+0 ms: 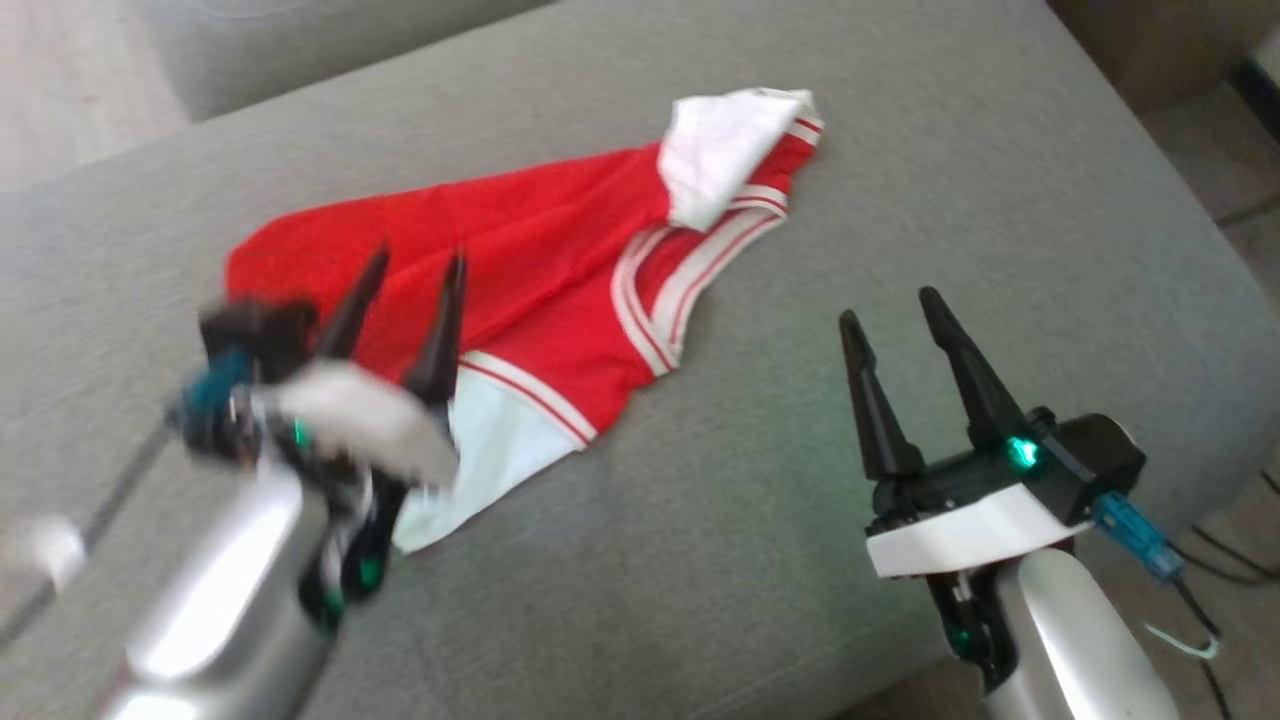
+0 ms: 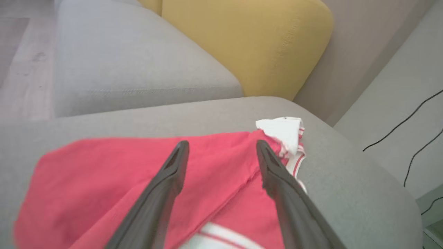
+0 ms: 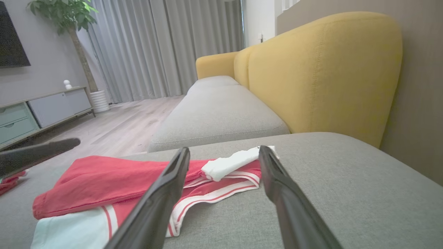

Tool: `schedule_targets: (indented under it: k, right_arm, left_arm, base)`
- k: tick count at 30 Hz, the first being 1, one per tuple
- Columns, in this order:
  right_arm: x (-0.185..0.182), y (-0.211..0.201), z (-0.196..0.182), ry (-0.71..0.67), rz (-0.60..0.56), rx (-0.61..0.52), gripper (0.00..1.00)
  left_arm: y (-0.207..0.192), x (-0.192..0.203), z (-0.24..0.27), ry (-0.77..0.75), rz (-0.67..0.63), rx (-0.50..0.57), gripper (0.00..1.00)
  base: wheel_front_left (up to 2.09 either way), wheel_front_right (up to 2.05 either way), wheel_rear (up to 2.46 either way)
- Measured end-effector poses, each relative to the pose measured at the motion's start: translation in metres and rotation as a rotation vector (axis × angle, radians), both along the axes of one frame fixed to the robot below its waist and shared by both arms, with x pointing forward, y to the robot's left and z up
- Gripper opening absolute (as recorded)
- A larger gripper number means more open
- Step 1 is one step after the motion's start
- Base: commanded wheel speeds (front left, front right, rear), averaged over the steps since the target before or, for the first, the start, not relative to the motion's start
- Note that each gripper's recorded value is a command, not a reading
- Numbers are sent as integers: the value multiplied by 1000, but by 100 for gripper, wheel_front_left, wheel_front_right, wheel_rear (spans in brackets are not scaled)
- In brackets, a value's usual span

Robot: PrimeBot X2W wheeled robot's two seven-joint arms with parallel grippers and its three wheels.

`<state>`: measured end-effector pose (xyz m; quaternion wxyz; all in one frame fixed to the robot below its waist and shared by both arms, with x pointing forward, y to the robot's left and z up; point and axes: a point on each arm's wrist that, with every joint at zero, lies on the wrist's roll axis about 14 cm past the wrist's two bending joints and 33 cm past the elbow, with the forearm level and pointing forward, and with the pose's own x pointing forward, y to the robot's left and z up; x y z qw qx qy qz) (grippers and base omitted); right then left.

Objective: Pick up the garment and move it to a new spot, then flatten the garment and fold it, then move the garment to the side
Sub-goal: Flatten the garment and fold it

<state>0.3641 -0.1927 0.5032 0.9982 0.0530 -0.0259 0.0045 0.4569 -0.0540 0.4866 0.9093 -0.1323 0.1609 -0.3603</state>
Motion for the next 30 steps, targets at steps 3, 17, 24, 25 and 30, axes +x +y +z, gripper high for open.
schedule_targets:
  k: [3,17,24,25,30]
  right_arm:
    - [0,6,-3,4,19,-9,100]
    - [10,28,-10,18,90,-37,100]
    - [8,23,-17,43,76,-40,100]
    - [8,21,-18,47,71,-41,100]
    - [8,15,-23,62,53,-41,100]
  left_arm:
    - [27,-21,-21,34,74,26,100]
    - [61,-60,-82,212,171,130,100]
    - [56,-71,-109,305,127,175,100]
    - [53,-72,-110,313,114,168,99]
    - [36,-79,-115,349,28,156,0]
  base:
    - [0,0,0]
    - [0,0,0]
    - [0,0,0]
    - [0,0,0]
    - [0,0,0]
